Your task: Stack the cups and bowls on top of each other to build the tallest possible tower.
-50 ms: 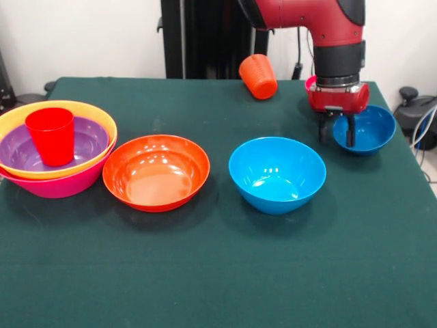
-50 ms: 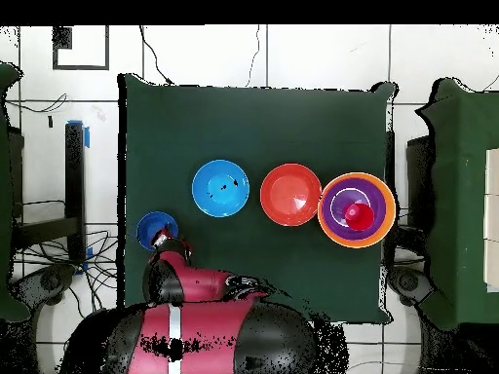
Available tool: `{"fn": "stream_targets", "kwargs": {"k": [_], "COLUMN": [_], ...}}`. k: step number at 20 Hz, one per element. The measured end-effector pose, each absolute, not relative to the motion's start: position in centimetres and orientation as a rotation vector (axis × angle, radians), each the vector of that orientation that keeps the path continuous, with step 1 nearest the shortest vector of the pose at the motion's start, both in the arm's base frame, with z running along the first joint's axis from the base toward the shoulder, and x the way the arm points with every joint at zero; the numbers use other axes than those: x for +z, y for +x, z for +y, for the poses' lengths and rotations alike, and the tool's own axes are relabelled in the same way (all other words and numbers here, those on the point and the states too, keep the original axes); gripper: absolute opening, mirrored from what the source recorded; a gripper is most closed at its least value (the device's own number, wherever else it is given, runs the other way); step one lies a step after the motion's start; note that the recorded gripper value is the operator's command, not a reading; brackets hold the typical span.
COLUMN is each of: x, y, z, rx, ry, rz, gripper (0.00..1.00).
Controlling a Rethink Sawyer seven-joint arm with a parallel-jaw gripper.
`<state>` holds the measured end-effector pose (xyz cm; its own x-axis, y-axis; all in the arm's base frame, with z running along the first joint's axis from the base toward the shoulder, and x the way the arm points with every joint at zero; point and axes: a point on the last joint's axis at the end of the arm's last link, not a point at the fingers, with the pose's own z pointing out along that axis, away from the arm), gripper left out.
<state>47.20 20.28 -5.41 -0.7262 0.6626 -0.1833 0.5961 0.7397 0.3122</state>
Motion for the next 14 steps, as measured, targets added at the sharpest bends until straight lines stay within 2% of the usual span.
{"fn": "stream_targets", "kwargs": {"k": [1,2,14], "x": [-5.5,-5.5,-4.5], "y": [47.2,47.3,48.3], "z": [20.4,20.5,21.2], "rx": [0.335,0.332,0.346], "ry": [0.986,0.987,0.957], "rz": [2.658,2.651,2.596], "gripper": [1.00,0.00,0.00]}}
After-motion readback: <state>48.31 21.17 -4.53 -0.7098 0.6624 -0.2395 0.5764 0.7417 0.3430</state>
